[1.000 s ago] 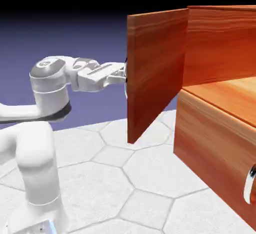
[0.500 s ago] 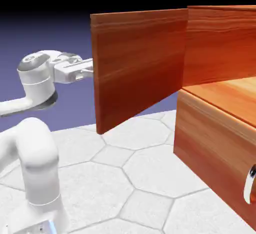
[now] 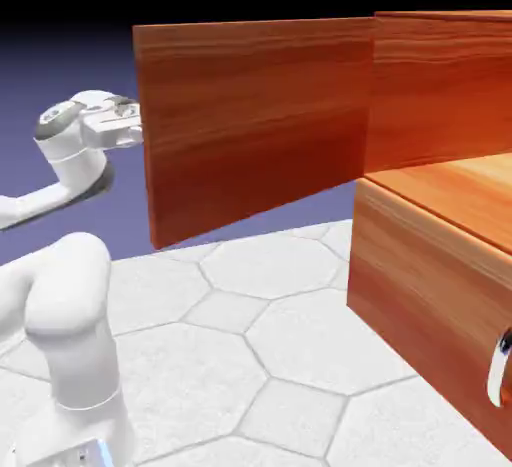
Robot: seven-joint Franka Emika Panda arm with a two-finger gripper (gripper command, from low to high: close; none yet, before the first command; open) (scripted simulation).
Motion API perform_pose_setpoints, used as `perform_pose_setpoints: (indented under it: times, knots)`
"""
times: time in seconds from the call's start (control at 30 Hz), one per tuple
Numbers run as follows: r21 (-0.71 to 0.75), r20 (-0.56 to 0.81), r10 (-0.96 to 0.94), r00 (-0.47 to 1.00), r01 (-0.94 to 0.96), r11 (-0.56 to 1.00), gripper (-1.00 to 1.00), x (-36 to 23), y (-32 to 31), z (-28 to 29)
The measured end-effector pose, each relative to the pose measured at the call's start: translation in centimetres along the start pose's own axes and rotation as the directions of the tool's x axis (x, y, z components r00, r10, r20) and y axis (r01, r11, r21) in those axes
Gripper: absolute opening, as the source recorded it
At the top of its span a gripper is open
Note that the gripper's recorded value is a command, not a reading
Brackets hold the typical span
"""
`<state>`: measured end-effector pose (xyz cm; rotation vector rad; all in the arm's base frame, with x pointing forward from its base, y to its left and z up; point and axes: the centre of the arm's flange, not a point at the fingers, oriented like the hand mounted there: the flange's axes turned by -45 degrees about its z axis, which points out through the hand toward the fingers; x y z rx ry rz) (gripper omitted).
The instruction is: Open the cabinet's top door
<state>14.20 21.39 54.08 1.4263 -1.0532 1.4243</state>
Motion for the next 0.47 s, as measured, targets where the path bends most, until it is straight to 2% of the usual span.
perform_pose_setpoints:
  times: [0.43, 0.47]
  knots:
    - [-0.242, -0.001, -0.001, 1.0, 0.0, 0.97, -1.0, 0.0, -5.0, -11.5]
    - [-0.258, -0.001, -0.001, 1.0, 0.001, 0.966, 1.0, 0.0, -5.5, -12.2]
